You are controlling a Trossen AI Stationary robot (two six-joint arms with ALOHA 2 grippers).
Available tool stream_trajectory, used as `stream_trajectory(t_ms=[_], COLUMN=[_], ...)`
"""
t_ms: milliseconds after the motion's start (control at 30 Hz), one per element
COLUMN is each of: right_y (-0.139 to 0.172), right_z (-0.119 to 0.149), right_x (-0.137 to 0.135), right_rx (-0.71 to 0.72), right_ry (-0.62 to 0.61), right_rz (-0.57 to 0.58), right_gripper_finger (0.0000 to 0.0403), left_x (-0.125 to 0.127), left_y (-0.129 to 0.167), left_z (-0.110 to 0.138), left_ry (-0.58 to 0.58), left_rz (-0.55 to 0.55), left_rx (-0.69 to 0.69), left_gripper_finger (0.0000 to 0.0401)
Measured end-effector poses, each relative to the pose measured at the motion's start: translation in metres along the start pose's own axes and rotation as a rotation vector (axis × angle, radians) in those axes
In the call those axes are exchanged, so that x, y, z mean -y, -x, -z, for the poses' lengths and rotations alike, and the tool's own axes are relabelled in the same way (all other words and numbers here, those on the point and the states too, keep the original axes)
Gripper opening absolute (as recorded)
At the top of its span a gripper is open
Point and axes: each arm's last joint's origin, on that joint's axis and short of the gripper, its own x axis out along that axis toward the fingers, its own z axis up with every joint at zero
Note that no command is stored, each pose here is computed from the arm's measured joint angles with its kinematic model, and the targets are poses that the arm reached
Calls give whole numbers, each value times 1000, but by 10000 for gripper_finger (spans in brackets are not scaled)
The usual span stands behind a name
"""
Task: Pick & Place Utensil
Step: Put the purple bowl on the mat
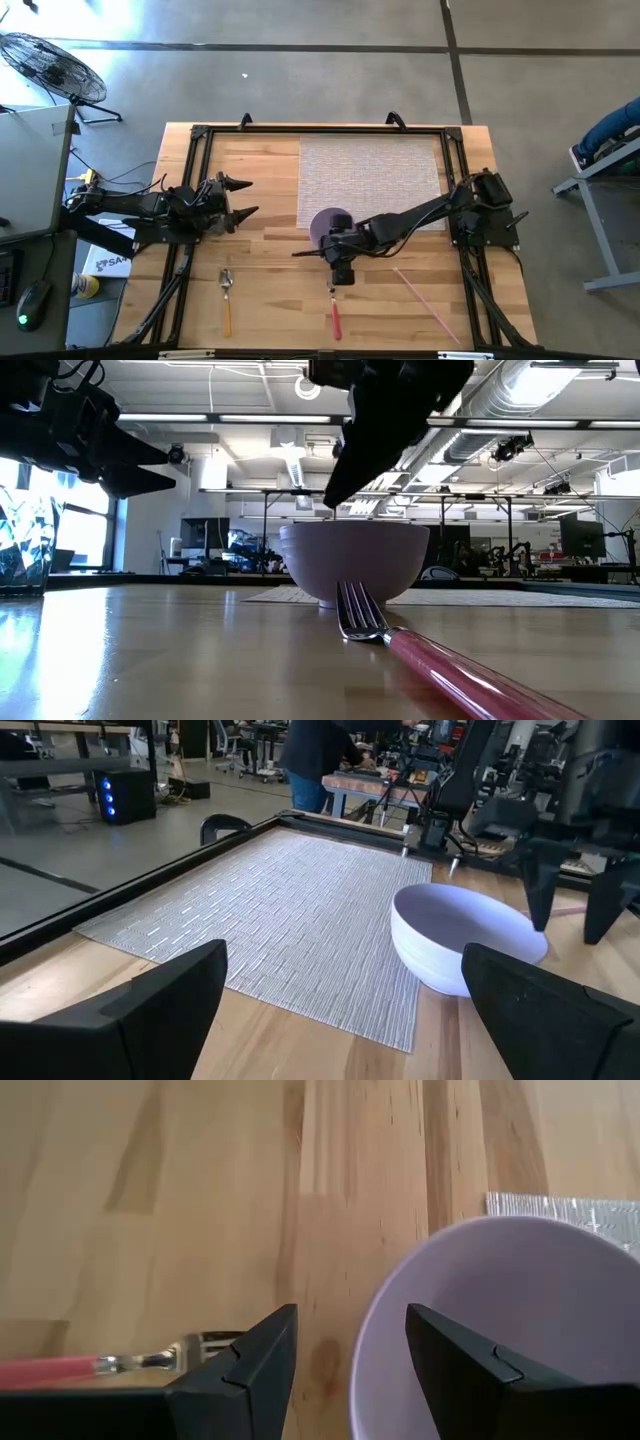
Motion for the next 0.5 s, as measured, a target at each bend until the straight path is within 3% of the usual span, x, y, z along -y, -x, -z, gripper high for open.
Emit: stream_trajectory(t_ms=[500], right_y=[-8], right_z=[10], right_x=[0], right_rx=[-58], right_ry=[28], right_rz=[10], right_gripper_finger=[172], left_x=[0], left_y=[0], left_z=[0], left_ry=[0], left_rz=[0], left_rx=[-1], left_gripper_finger=[397])
